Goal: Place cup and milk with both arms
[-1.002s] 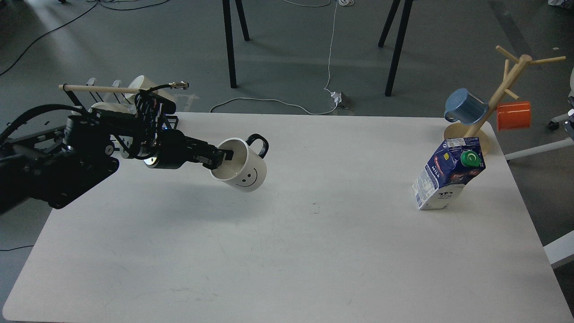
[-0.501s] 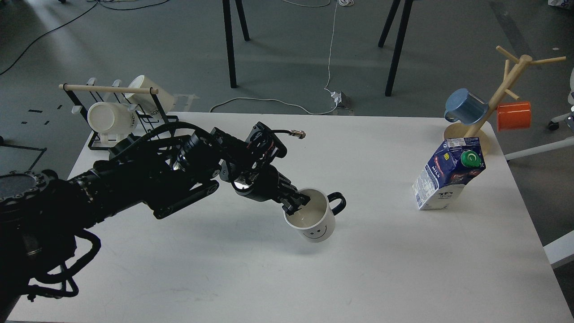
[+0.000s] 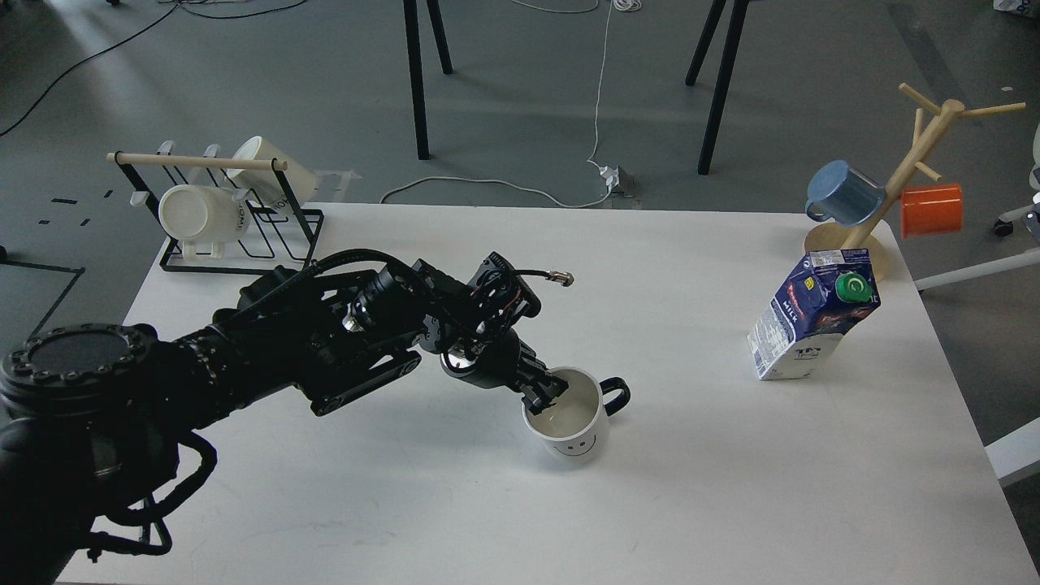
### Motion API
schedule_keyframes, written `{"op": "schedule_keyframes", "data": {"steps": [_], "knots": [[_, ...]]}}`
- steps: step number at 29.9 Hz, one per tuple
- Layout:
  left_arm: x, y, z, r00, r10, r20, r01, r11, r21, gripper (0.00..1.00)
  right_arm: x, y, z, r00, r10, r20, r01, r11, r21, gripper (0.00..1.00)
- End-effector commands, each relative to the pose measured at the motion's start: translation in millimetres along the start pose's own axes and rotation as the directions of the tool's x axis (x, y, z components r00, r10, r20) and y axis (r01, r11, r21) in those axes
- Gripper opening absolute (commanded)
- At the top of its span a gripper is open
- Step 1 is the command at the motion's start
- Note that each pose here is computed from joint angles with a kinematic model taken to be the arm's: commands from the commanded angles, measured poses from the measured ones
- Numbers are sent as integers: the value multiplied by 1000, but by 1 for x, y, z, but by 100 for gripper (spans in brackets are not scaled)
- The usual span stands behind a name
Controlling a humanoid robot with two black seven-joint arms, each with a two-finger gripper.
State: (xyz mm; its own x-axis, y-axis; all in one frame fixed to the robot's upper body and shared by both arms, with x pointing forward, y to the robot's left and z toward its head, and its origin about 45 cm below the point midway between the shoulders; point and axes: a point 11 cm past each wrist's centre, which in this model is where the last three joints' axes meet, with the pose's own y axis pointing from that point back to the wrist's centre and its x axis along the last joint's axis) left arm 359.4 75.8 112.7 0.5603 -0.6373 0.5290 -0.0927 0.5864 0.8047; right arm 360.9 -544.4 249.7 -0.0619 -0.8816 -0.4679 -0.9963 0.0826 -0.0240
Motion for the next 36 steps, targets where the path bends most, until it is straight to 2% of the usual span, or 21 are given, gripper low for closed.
{"op": "schedule_keyframes", "data": {"steps": [1,6,11,13,16,18,21,25,29,32,36], "knots": [[1,1,0,1000,-3,-1,3,1000,2,20,0,0,1,1000,0,1,0,1000,-2,99],[2,2,-1,1000,-6,-4,6,1000,2,28,0,0,3,1000,1,5,-1,1000,-3,99],[2,9,-7,1000,-3,-31,3,1000,9,49,-1,0,3,1000,-1,6,1,1000,-2,99],[11,14,-7,994,50,-94,-51,999,-15,62,-1,0,2,1000,0,8,0,1000,0,99],[30,38,-20,949,183,-257,-199,979,-39,81,-2,-1,6,1000,-2,14,2,1000,-3,99],[36,57,-33,910,247,-333,-271,962,-26,85,-2,-1,6,1000,-2,15,2,1000,-1,99],[42,89,-57,839,344,-421,-372,928,17,88,-3,-1,5,1000,-5,16,5,1000,-1,99],[55,151,-90,696,510,-506,-541,836,98,88,-3,-2,4,1000,-6,13,6,1000,0,99],[52,230,-127,496,660,-565,-685,697,214,89,-4,-2,4,1000,-8,13,8,1000,0,99],[37,284,-149,339,729,-594,-750,591,297,89,-4,-2,4,1000,-9,12,9,1000,0,99],[-2,348,-172,104,770,-629,-792,447,416,91,-7,-5,0,1000,-15,12,15,1000,10,99]]}}
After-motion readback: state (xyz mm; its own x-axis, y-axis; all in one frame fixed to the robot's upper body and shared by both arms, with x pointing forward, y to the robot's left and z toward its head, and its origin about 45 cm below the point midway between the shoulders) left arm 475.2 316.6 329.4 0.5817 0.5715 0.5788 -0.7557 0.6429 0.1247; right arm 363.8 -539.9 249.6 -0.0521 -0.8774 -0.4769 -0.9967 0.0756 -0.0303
